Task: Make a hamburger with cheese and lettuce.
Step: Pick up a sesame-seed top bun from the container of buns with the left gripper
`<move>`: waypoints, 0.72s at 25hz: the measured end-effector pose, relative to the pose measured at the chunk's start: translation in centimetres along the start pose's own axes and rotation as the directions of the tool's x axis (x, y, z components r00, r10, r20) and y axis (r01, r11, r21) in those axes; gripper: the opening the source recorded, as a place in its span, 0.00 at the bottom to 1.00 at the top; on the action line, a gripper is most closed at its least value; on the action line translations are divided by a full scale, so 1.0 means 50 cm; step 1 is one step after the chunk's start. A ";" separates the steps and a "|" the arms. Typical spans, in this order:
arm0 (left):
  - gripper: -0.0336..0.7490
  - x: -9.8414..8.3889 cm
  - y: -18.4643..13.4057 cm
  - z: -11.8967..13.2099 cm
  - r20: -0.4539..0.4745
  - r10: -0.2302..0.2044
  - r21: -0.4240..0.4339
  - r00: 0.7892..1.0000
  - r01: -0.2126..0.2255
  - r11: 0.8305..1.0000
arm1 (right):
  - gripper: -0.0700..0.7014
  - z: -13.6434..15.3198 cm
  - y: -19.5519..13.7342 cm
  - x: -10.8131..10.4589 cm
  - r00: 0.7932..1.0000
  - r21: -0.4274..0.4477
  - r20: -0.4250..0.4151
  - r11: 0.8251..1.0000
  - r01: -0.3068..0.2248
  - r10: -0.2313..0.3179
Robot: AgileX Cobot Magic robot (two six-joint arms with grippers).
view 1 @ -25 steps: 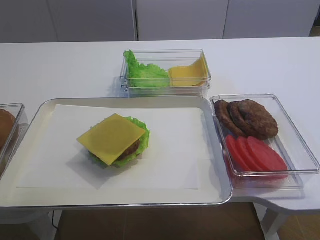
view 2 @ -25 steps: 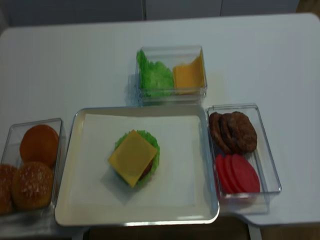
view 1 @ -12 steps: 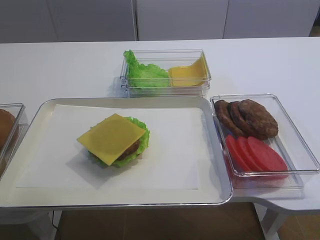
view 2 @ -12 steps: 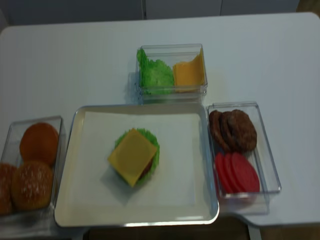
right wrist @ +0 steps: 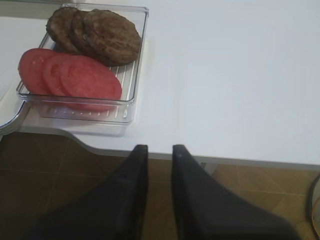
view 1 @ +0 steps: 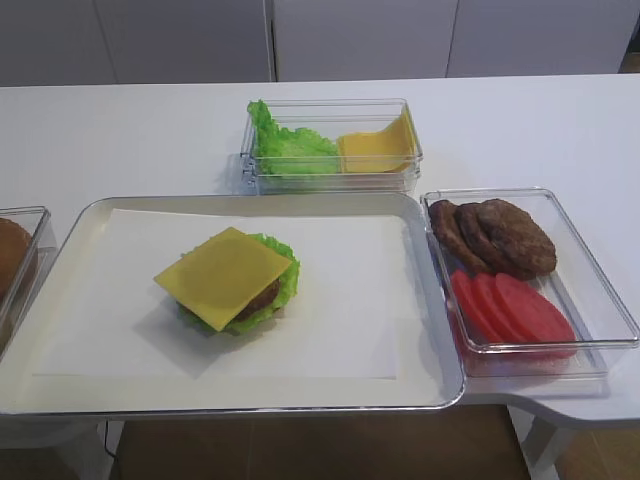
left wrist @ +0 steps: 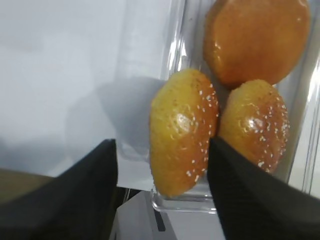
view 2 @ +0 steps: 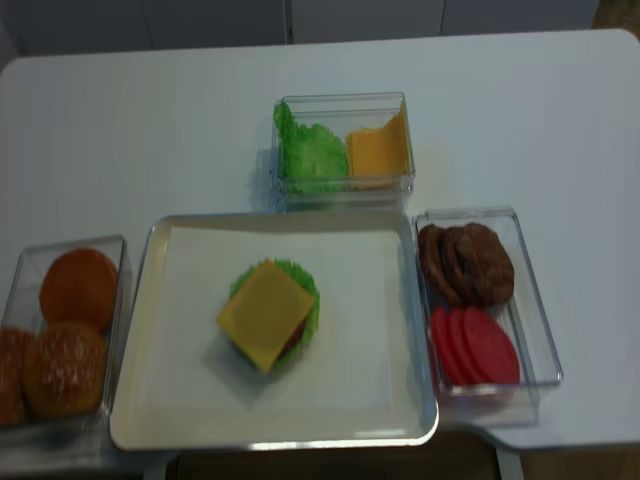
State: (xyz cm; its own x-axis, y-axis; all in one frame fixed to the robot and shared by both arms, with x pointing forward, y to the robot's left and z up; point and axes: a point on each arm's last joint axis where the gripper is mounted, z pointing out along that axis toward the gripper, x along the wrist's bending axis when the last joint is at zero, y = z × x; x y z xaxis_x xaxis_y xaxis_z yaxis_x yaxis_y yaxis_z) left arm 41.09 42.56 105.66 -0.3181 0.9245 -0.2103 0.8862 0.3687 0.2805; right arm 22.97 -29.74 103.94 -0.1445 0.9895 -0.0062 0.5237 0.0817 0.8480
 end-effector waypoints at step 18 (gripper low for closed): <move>0.58 0.018 0.026 0.071 0.133 0.036 0.093 0.990 -0.049 0.994 | 0.25 0.000 0.000 0.000 1.000 0.000 0.000 1.000 -0.002 0.002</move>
State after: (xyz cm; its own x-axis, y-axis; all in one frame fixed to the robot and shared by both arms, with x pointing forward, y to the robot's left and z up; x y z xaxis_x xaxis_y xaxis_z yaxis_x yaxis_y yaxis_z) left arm 43.15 43.52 102.52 -0.2385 0.9159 -0.3228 0.9281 0.3128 0.2019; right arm 22.97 -29.74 103.94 -0.1437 0.9896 -0.0049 0.5239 0.0802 0.8480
